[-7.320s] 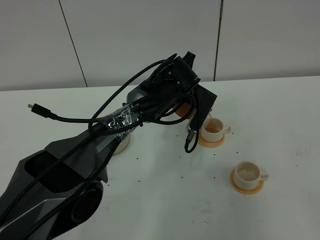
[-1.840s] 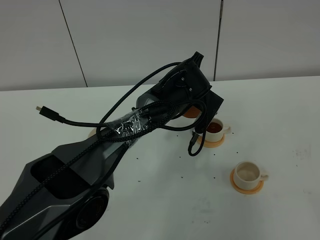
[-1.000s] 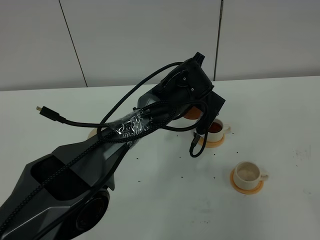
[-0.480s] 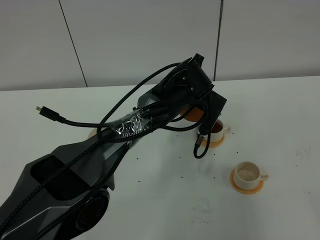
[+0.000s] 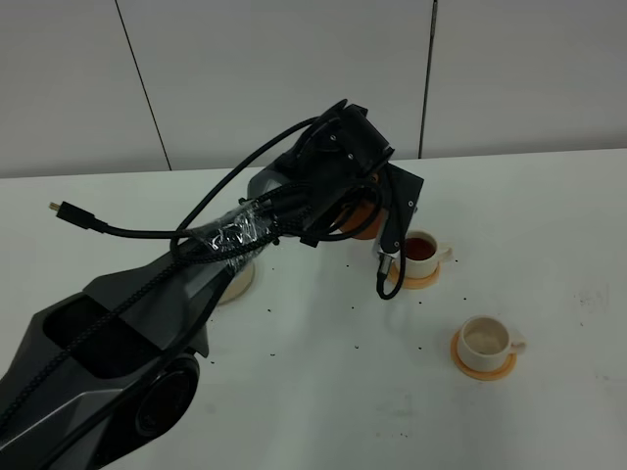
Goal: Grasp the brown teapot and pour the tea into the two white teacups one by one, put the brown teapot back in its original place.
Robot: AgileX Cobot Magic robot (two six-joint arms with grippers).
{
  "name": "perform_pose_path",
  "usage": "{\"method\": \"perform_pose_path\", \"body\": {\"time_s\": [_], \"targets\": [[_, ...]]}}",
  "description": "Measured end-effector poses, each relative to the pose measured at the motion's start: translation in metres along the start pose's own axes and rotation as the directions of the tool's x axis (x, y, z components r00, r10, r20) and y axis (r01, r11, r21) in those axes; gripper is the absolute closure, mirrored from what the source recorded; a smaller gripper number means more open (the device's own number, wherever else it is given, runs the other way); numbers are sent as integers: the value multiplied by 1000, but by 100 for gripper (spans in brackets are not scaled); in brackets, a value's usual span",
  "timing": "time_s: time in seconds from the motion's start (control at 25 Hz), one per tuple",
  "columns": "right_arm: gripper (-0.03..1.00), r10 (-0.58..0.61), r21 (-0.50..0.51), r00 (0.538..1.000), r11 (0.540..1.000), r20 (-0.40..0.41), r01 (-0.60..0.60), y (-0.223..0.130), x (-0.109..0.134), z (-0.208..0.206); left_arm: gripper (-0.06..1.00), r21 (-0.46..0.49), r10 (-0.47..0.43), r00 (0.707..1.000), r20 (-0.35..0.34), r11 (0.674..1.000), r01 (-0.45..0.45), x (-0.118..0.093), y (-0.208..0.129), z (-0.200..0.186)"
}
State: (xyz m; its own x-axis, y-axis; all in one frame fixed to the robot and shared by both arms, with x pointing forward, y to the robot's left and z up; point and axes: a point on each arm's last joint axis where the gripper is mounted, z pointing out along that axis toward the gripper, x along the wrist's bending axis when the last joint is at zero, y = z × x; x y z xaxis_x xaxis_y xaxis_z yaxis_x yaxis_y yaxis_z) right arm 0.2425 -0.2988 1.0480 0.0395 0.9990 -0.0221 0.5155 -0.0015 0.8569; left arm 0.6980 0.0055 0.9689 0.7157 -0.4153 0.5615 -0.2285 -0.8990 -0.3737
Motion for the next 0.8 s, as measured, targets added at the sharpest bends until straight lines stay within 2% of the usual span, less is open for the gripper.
{"method": "perform_pose_path", "body": {"time_s": [0.24, 0.44, 0.56, 0.8], "targets": [[73, 0, 0, 1000, 1000, 0, 0, 0, 0, 0, 77, -32, -95, 995, 5, 995, 95, 11, -25, -23], [73, 0, 0, 1000, 1000, 0, 0, 0, 0, 0, 77, -61, -173, 979, 109, 982, 180, 10, -43, -40], [73, 0, 0, 1000, 1000, 0, 0, 0, 0, 0, 77, -34, -181, 966, 186, 981, 191, 5, -51, -50], [73, 0, 0, 1000, 1000, 0, 0, 0, 0, 0, 77, -117, -232, 951, 205, 959, 259, 9, -49, -66]]}}
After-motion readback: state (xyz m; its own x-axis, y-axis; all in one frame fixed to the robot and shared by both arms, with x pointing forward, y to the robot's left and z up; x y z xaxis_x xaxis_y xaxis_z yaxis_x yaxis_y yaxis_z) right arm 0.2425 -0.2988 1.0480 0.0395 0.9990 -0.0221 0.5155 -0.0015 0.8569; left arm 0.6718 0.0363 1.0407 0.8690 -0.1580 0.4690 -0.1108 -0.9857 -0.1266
